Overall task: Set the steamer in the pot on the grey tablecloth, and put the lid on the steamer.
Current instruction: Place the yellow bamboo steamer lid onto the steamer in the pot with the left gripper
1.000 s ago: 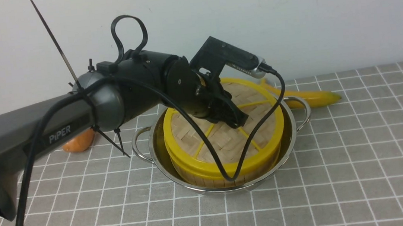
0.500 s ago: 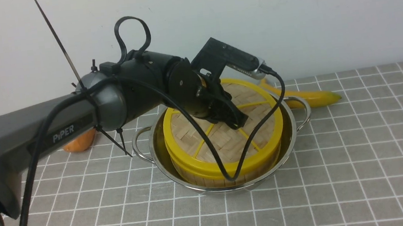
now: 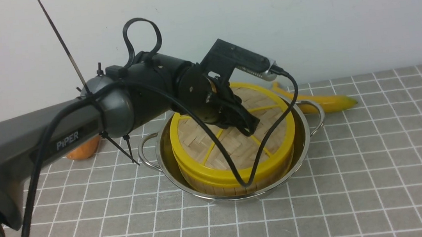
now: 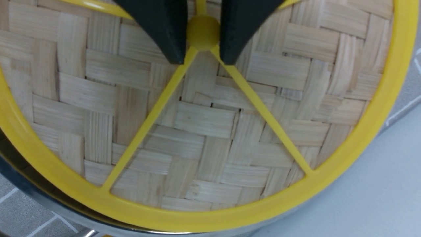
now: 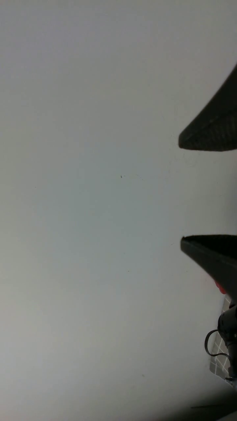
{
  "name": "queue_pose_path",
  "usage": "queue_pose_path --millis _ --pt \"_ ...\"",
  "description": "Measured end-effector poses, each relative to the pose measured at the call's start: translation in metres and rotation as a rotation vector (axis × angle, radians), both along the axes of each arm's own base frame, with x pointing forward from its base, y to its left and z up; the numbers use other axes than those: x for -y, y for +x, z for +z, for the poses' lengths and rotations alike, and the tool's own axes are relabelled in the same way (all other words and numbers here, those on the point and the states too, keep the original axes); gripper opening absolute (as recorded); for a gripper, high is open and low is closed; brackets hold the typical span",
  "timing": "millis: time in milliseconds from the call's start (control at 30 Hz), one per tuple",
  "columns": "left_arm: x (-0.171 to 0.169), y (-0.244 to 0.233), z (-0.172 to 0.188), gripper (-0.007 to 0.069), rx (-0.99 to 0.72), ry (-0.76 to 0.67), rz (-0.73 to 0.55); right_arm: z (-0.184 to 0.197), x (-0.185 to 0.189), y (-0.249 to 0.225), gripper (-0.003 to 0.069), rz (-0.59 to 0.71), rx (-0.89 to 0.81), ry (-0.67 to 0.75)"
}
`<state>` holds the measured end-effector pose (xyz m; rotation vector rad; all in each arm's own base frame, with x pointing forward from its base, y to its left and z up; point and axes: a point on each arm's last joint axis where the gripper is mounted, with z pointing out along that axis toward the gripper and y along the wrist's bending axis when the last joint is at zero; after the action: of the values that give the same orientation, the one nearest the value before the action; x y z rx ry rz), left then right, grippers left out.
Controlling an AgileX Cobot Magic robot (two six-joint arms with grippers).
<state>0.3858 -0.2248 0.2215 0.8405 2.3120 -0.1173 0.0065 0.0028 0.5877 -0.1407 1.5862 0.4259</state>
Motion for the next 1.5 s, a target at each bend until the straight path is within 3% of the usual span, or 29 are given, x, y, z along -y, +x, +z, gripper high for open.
queue_pose_path --millis 1500 --pt "-0.003 -0.0002 0.0006 0.0116 -0.025 -0.023 0.084 0.0 0.0 0.0 0.0359 0.0 0.0 0.0"
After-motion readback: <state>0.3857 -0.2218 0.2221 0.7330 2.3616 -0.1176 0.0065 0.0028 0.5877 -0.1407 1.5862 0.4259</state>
